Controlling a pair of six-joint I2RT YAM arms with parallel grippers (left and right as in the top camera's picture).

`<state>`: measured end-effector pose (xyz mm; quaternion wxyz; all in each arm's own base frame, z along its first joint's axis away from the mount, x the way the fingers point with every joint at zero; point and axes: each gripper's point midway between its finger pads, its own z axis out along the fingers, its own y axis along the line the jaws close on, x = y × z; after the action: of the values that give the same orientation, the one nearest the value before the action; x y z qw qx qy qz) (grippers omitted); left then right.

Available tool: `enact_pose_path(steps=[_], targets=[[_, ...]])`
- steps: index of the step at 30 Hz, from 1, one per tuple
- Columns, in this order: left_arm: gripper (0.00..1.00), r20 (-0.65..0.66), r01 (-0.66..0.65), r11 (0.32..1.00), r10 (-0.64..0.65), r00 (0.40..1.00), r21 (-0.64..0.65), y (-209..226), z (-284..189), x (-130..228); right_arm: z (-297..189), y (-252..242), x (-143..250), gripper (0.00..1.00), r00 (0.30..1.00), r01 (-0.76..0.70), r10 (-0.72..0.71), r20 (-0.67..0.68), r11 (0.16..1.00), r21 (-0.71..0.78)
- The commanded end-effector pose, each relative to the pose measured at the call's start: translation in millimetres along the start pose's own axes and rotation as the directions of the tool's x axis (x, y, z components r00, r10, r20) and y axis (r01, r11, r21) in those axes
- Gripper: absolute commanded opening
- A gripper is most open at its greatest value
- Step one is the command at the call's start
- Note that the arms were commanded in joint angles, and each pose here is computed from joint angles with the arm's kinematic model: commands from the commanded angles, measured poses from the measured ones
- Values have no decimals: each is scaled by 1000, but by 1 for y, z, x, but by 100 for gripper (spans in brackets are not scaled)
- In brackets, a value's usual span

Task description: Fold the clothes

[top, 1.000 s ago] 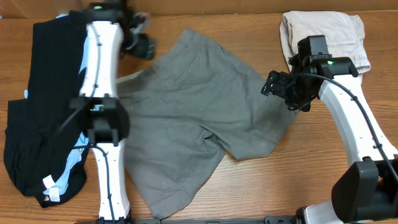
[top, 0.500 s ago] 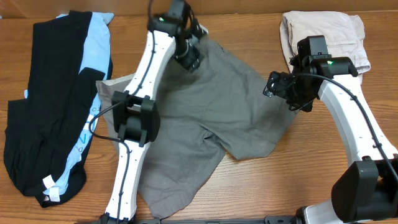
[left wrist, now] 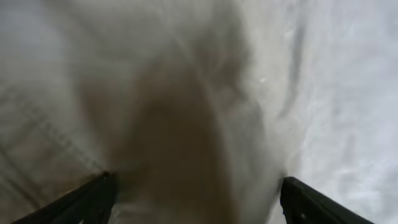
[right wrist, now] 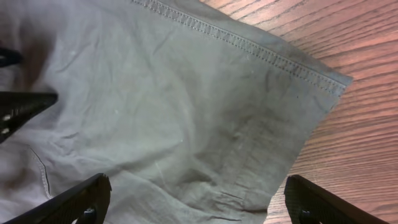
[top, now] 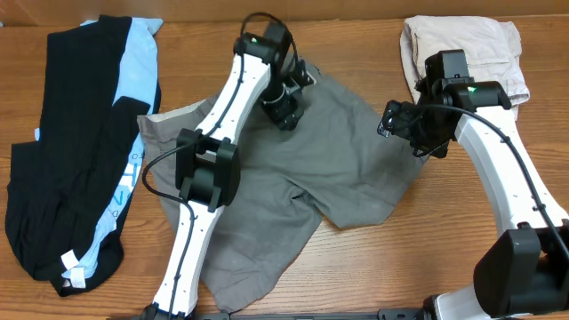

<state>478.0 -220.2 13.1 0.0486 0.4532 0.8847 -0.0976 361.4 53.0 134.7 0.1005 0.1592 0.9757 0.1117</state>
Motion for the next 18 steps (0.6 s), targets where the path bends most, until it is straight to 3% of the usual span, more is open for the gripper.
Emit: enact_pose_path(steps=[1,6,11,15,16,18], targets=[[87,-13,-29,999,30,999,17,-4,16,5,0,-1,-5,93,1000,-8,8,14,1000,5],[90,-10,43,996,-44,999,-78,16,28,4,0,-2,-5,93,1000,-8,8,13,1000,5],[91,105,232,950,-214,971,-211,63,32,-4,1,-2,-4,93,1000,-10,9,10,1000,7],[89,224,451,865,-406,886,-217,102,31,0,4,-4,0,93,1000,-12,12,-3,1000,12],[89,270,564,804,-510,817,-188,120,30,7,4,-5,1,93,1000,-16,16,-4,1000,13],[88,305,652,744,-593,746,-148,136,27,16,4,-4,0,93,1000,-20,20,-1,1000,11]])
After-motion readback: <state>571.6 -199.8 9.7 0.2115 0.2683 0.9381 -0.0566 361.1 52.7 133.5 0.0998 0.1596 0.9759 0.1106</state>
